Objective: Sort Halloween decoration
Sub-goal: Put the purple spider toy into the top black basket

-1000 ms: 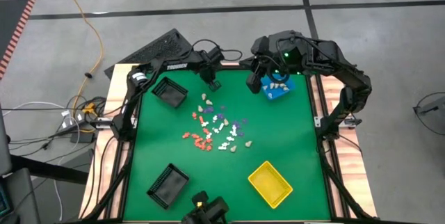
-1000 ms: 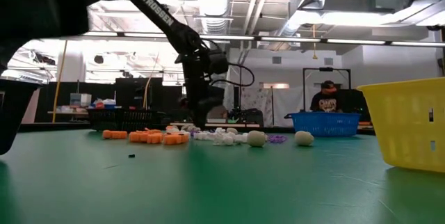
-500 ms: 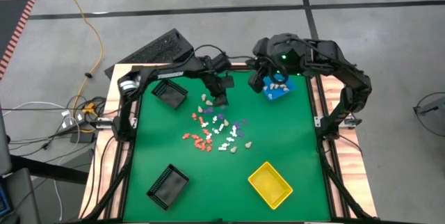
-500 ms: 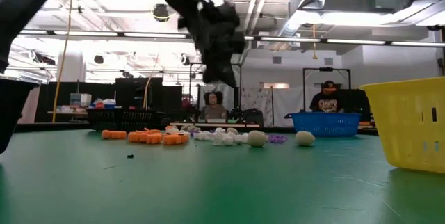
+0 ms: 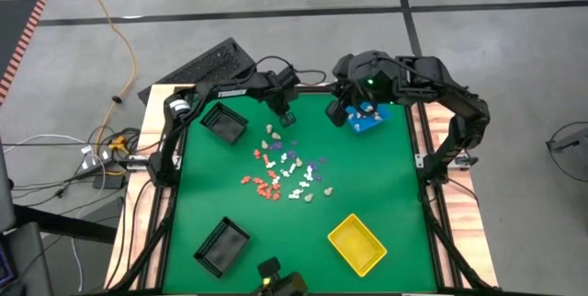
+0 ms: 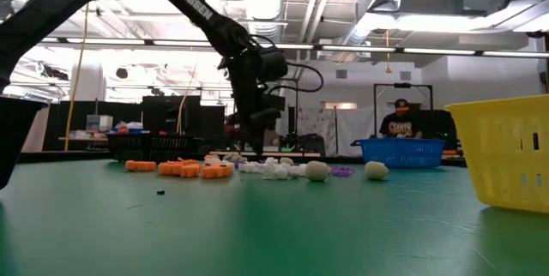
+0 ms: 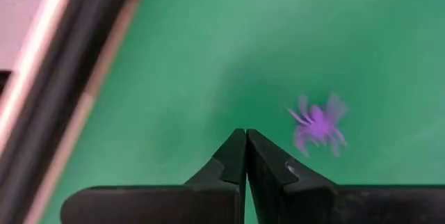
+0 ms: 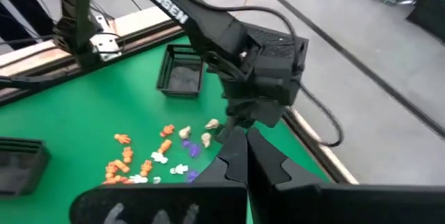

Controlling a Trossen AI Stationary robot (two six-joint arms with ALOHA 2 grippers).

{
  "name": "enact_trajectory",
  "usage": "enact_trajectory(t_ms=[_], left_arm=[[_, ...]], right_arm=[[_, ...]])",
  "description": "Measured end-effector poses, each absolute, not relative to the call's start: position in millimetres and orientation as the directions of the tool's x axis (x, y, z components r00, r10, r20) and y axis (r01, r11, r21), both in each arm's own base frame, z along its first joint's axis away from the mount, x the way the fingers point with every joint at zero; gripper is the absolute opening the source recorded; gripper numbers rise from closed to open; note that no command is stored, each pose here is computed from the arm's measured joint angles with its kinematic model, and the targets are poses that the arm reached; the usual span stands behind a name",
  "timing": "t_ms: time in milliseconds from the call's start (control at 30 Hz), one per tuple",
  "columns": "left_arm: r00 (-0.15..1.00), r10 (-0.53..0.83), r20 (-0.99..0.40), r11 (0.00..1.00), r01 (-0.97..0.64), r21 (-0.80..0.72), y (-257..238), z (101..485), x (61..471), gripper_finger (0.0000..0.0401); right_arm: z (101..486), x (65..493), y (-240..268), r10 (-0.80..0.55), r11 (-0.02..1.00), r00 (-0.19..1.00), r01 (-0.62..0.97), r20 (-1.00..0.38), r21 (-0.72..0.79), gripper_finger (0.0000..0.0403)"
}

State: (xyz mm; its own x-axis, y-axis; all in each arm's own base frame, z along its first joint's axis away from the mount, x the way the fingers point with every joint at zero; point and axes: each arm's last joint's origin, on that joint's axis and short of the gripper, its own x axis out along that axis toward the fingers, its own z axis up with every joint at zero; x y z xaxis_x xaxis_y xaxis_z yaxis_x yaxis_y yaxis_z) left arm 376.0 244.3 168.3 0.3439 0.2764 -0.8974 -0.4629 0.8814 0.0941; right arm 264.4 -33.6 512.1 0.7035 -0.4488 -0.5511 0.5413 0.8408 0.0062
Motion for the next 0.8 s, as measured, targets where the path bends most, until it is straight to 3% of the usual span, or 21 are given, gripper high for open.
enact_trajectory(t_ms=[300,433,600,700,800], left_arm=[[0.403,0.101,-0.910,0.930,-0.363,-0.058,227,154,388,0.0000],[0.516,-0.199,-0.833,0.923,-0.187,-0.336,201,157,400,0.0000],[0.526,-0.306,-0.793,0.926,-0.030,-0.377,166,181,408,0.0000],[0.554,-0.072,-0.829,0.973,-0.144,-0.181,166,207,407,0.0000],[0.514,0.205,-0.833,0.950,-0.309,0.044,182,217,402,0.0000]], right_arm=[[513,266,-26,-0.430,0.850,0.719,0.527,-0.546,0.026,0.0017],[513,266,-25,-0.429,0.851,0.724,0.524,-0.541,0.025,0.0017],[513,266,-26,-0.449,0.849,0.716,0.528,-0.535,-0.006,0.0017],[513,265,-26,-0.455,0.846,0.707,0.533,-0.541,-0.015,0.0017],[513,265,-27,-0.456,0.846,0.707,0.533,-0.541,-0.016,0.0017]])
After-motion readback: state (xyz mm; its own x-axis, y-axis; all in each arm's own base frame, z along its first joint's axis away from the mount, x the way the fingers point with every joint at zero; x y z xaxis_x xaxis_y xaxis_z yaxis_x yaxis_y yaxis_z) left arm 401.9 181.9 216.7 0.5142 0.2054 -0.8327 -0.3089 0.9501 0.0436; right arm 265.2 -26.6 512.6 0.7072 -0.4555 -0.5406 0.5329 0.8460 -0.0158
